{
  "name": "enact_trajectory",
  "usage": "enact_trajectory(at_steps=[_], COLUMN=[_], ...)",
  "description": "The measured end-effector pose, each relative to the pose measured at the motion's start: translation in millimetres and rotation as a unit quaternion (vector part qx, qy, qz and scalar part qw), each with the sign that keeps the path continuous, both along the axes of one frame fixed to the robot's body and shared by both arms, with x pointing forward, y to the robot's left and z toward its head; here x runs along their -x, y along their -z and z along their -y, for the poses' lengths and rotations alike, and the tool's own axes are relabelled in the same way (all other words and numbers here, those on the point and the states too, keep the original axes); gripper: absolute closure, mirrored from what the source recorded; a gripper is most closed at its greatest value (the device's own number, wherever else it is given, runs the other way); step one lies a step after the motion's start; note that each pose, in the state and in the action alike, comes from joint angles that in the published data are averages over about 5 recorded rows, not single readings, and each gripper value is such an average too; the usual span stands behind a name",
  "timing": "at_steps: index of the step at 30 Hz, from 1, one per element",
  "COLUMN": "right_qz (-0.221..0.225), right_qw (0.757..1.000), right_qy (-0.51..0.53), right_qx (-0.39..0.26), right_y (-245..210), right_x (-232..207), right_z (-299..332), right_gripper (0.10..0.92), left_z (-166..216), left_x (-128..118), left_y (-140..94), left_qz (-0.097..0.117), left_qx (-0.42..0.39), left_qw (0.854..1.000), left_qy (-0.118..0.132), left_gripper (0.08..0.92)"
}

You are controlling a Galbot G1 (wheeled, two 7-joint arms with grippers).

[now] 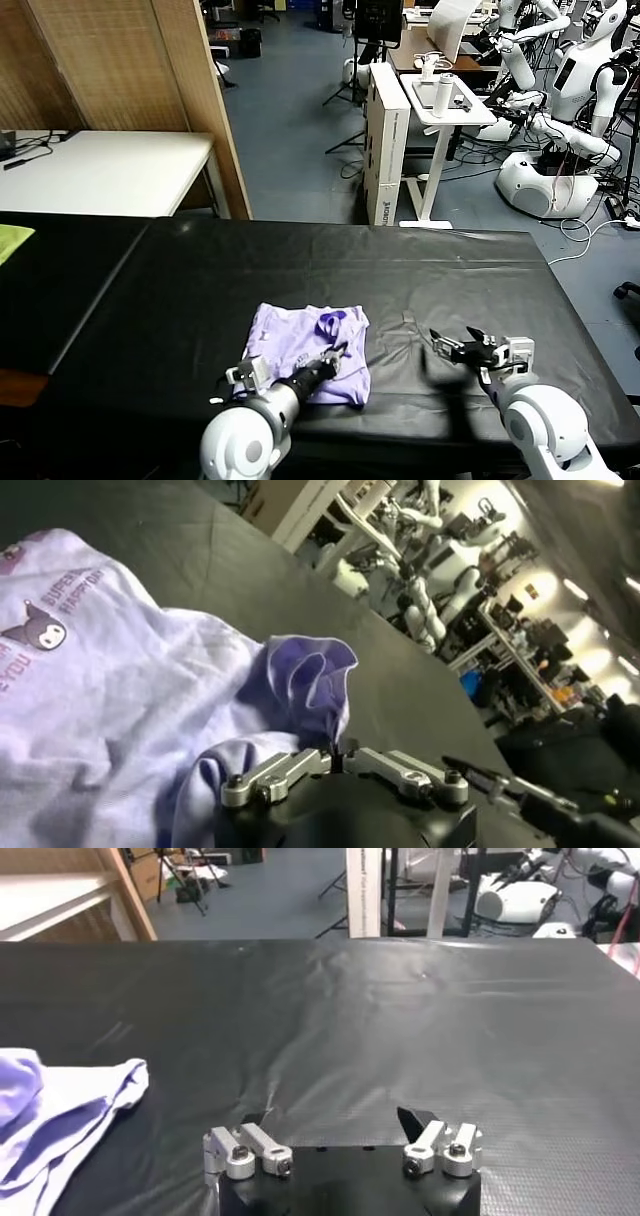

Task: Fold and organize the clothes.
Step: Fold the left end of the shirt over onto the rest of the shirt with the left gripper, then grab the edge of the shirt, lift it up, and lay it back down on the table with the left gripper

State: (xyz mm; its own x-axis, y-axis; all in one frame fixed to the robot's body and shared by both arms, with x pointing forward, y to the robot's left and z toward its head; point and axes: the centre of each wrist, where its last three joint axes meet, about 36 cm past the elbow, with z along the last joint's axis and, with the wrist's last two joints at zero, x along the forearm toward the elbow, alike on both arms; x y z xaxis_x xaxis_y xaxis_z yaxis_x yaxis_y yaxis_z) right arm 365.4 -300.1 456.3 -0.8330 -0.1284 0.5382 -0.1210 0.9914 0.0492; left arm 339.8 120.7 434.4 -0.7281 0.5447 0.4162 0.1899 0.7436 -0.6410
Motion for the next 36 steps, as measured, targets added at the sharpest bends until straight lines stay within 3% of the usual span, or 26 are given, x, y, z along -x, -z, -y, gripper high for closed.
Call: enact_trajectory(at_steps=[8, 11, 15, 21, 36], right_qz=[0.006, 0.008, 0.006, 0.028, 0.158], right_qw=[0.998, 0.994, 0.987, 0.968, 0.89], right_qy=[-0.068, -0.108, -0.159, -0.25, -0.408], right_qx=[-0.004, -0.011, -0.019, 0.007, 0.13], right_y=[-8.4, -13.2, -17.5, -19.8, 4.2], right_x=[1.8, 3.8, 10.2, 28.1, 54.5], right_z=[-12.3, -22.8, -43.3, -74.3, -91.9], right_gripper=[0.115, 0.115, 0.115, 0.115, 0.115], left_z=[-6.6, -20.2, -47.0, -79.2, -86.0], left_x=[10.6, 13.9, 12.9, 14.6, 14.6], left_y=[-26.6, -42.1, -52.9, -48.7, -39.3], left_qz=[0.046, 0.071, 0.092, 0.088, 0.081], left_qx=[-0.007, -0.011, -0.037, -0.097, -0.12], left_qw=[0.999, 0.997, 0.994, 0.989, 0.986], left_qy=[-0.004, -0.015, -0.035, -0.064, -0.078], left_gripper=[0.168, 0.103, 0.093, 0.092, 0.092])
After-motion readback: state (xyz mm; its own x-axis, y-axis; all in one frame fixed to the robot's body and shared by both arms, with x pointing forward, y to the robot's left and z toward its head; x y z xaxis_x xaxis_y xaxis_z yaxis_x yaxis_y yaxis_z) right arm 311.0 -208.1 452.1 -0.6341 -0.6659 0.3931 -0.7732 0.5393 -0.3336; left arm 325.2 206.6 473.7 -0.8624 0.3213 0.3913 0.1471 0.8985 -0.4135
